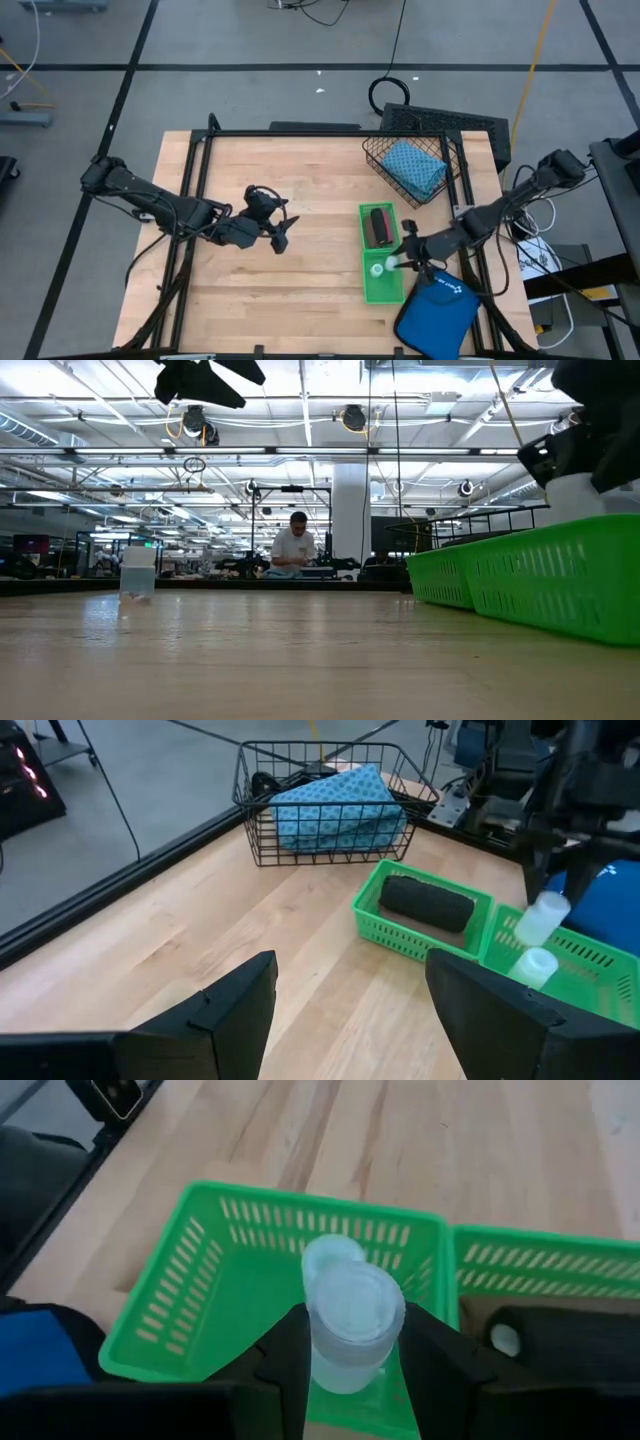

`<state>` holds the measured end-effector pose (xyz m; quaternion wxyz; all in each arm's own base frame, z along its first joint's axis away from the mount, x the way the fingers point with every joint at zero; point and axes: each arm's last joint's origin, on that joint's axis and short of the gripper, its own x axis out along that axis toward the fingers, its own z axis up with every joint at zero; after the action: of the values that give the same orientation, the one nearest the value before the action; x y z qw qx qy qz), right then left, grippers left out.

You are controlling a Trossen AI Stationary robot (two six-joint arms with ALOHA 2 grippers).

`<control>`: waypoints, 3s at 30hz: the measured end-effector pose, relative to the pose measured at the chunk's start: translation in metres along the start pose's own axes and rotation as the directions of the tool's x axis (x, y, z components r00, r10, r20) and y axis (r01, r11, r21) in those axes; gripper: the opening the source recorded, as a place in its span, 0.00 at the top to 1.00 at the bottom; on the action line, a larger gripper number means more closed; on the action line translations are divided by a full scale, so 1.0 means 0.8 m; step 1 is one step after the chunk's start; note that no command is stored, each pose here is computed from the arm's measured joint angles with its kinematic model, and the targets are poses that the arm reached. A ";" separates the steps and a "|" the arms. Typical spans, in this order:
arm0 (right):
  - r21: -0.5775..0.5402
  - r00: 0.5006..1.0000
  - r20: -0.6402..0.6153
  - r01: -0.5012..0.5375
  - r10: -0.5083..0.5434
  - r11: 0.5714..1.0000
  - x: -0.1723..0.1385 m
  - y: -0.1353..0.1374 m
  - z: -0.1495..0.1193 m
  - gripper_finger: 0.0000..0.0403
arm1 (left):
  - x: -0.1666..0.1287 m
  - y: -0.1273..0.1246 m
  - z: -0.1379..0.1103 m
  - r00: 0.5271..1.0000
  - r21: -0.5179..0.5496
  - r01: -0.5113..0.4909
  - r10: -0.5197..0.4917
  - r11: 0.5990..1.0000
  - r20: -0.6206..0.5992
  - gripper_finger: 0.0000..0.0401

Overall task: Pick & Place Medicine items
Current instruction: Put the left transparent pill bottle into the bottom green basket, then put the transparent pill bottle into the bottom green basket

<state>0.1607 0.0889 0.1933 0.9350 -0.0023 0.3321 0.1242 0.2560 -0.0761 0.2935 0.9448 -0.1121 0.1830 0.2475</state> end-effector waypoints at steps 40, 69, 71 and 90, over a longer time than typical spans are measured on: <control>-0.166 1.000 0.008 0.004 -0.002 0.986 -0.054 -0.015 -0.018 0.56 | 0.001 -0.001 0.001 0.999 -0.006 0.043 -0.043 0.999 -0.018 0.34; 0.050 0.770 0.627 -0.192 0.119 0.980 -0.147 -0.023 0.017 0.57 | 0.026 0.029 0.016 0.998 0.020 -0.069 0.069 0.997 -0.001 0.34; 0.069 0.757 0.642 -0.214 0.121 0.974 -0.148 -0.023 0.019 0.57 | 0.026 0.029 0.016 0.998 0.020 -0.069 0.069 0.997 -0.002 0.34; 0.332 0.826 0.532 -0.407 0.187 0.851 -0.105 -0.021 -0.015 0.57 | 0.026 0.029 0.016 0.998 0.021 -0.066 0.066 0.998 -0.003 0.34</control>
<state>0.0939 0.0524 0.2348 0.9322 0.2888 0.1045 0.1918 0.2650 -0.0437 0.2941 0.9369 -0.0967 0.1908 0.2766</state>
